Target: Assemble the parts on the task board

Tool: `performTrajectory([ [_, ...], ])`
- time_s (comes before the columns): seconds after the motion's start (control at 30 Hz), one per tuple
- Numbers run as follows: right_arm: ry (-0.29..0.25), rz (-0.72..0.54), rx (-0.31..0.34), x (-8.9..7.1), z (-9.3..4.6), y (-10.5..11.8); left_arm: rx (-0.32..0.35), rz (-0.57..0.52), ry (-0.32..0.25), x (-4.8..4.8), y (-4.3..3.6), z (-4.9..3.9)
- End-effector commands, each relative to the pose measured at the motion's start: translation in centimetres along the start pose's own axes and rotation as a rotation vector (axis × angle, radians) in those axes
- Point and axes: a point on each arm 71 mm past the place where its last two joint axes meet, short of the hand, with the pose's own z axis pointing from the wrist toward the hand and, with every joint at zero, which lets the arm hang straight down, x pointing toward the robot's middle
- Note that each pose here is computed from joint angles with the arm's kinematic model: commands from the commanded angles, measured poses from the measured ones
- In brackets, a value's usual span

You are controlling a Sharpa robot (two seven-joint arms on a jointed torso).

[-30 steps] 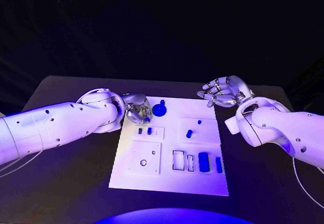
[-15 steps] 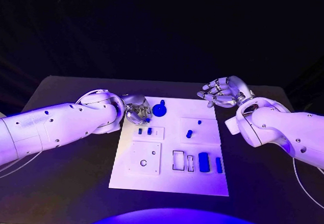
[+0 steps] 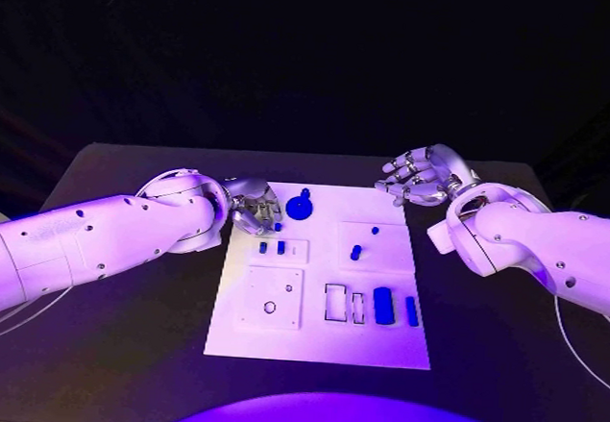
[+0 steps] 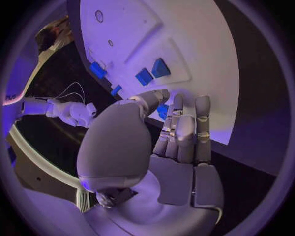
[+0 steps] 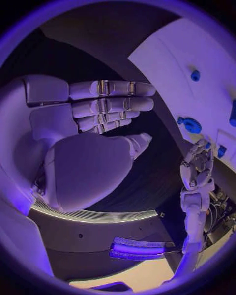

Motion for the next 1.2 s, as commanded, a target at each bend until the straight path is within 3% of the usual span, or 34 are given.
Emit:
performTrajectory([
  [0.03, 0.099, -0.144, -0.045, 0.5, 0.1, 0.0, -0.003, -0.014, 0.002, 0.0, 0.19, -0.23],
  [0.17, 0.154, -0.312, -0.097, 0.6, 0.2, -0.2, -0.022, -0.059, -0.015, -0.57, 1.17, -0.9],
  [0.33, 0.18, -0.486, -0.151, 0.9, 0.3, -0.1, -0.018, -0.218, -0.075, -1.88, 2.55, -1.94],
  [0.53, 0.215, -0.677, -0.181, 1.7, 0.4, -0.2, 0.088, -0.575, -0.197, -3.76, 3.82, -3.68],
  [0.7, 0.241, -0.758, -0.175, 2.5, 0.3, -0.6, 0.165, -0.808, -0.262, -4.53, 4.13, -4.73],
  [0.83, 0.257, -0.805, -0.164, 3.1, 0.1, -0.9, 0.21, -0.933, -0.292, -4.85, 4.17, -5.5],
  [1.2, 0.276, -0.829, -0.165, 4.4, 0.0, -0.9, 0.256, -1.033, -0.314, -5.08, 4.1, -6.5],
])
